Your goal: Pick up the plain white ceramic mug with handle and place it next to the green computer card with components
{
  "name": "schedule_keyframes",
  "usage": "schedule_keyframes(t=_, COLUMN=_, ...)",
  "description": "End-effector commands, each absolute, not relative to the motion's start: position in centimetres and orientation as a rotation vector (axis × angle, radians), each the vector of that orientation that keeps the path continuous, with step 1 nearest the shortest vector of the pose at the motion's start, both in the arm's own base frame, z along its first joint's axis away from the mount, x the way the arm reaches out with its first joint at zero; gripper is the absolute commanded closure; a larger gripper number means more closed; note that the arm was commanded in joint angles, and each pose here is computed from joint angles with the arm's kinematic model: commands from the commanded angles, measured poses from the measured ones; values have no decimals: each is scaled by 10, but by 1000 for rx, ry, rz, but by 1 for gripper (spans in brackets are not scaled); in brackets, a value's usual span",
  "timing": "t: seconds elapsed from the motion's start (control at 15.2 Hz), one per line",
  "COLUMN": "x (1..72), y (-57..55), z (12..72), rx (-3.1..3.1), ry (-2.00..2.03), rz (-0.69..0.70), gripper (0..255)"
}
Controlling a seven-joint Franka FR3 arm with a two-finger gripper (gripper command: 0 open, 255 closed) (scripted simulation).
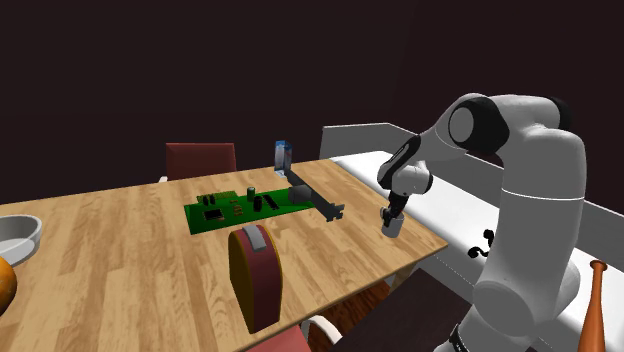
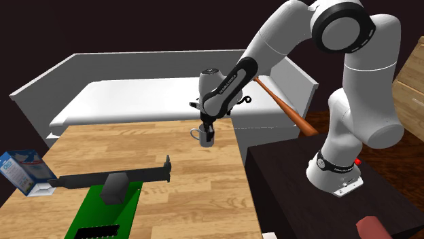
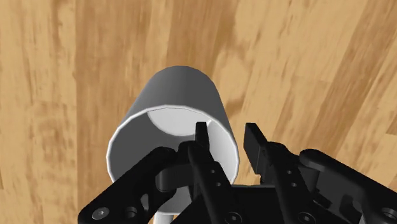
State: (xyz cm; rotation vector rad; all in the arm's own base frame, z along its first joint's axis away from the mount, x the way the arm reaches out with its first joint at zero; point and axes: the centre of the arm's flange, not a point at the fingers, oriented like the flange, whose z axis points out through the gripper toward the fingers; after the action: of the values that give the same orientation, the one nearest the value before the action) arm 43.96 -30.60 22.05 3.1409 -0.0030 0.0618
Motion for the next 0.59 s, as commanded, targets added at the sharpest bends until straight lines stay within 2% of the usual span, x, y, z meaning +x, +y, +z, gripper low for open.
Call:
schedule_keyframes(t=0.0, x=440, y=-306, z=221, rx=3141, ry=-3, rz=62, gripper=255)
schedule_keyframes(t=0.53, x=440, y=-306, z=226, rx=3141, ry=-3, rz=62, gripper=255)
